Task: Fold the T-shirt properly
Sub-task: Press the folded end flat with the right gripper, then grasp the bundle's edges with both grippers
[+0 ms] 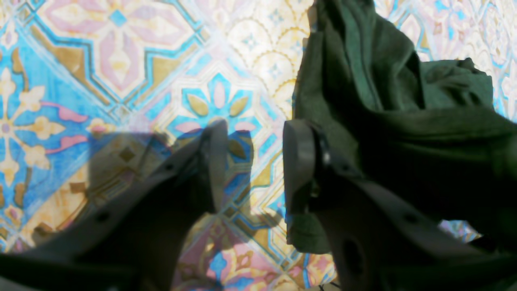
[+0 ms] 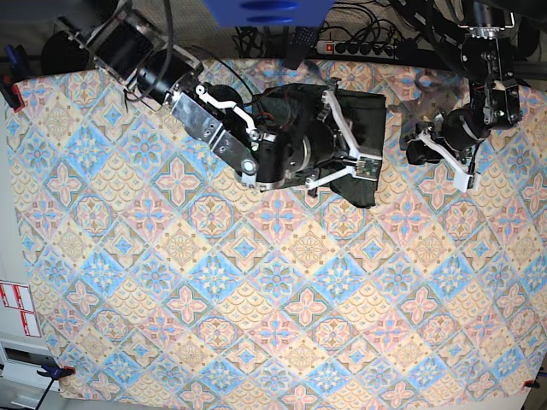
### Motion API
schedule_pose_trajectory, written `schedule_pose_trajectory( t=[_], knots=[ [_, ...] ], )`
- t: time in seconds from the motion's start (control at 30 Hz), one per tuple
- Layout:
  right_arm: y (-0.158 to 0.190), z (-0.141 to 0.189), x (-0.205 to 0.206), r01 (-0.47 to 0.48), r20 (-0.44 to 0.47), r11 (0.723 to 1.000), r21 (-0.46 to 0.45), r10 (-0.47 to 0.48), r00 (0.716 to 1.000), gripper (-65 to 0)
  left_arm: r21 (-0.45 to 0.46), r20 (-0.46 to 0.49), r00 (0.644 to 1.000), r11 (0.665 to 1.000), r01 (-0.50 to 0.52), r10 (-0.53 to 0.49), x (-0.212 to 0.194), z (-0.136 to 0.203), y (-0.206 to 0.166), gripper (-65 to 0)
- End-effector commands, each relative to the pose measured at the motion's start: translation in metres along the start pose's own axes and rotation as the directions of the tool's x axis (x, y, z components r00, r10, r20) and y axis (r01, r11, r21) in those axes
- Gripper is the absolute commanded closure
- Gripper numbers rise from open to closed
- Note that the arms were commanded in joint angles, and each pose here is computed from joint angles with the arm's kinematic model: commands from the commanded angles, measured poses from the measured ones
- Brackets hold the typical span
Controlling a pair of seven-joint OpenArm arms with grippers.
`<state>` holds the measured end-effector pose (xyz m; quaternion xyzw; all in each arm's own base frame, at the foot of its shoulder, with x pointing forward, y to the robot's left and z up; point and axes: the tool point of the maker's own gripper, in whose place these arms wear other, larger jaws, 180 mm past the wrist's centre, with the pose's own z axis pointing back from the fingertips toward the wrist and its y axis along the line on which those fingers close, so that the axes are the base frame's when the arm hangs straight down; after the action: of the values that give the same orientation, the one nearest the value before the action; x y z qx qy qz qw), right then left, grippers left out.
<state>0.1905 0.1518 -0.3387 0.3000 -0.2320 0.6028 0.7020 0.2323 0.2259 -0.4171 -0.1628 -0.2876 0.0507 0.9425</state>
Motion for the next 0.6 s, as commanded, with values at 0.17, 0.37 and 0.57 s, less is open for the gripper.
schedule_pose_trajectory(
  t=[0.17, 0.37, 0.57],
  knots=[
    [0.013, -0.003, 0.013, -0.139, -0.036, 0.99, 0.034, 0.14, 0.989, -7.1, -0.005, 0.045, 0.999, 1.0, 0.018, -0.018, 0.015, 0.005, -0.001, -23.0],
    [0.013, -0.002, 0.014, -0.139, -0.033, 0.99, 0.031, 0.14, 0.99, -17.6, -0.006, 0.055, 0.998, 1.0, 0.02, -0.019, 0.02, 0.005, -0.001, -23.0],
    [-0.015, 0.012, 0.021, -0.083, 0.008, 0.996, -0.039, 0.083, 0.996, -18.5, -0.032, 0.141, 0.986, 0.995, 0.09, -0.085, 0.052, 0.017, -0.024, -23.0]
  ],
)
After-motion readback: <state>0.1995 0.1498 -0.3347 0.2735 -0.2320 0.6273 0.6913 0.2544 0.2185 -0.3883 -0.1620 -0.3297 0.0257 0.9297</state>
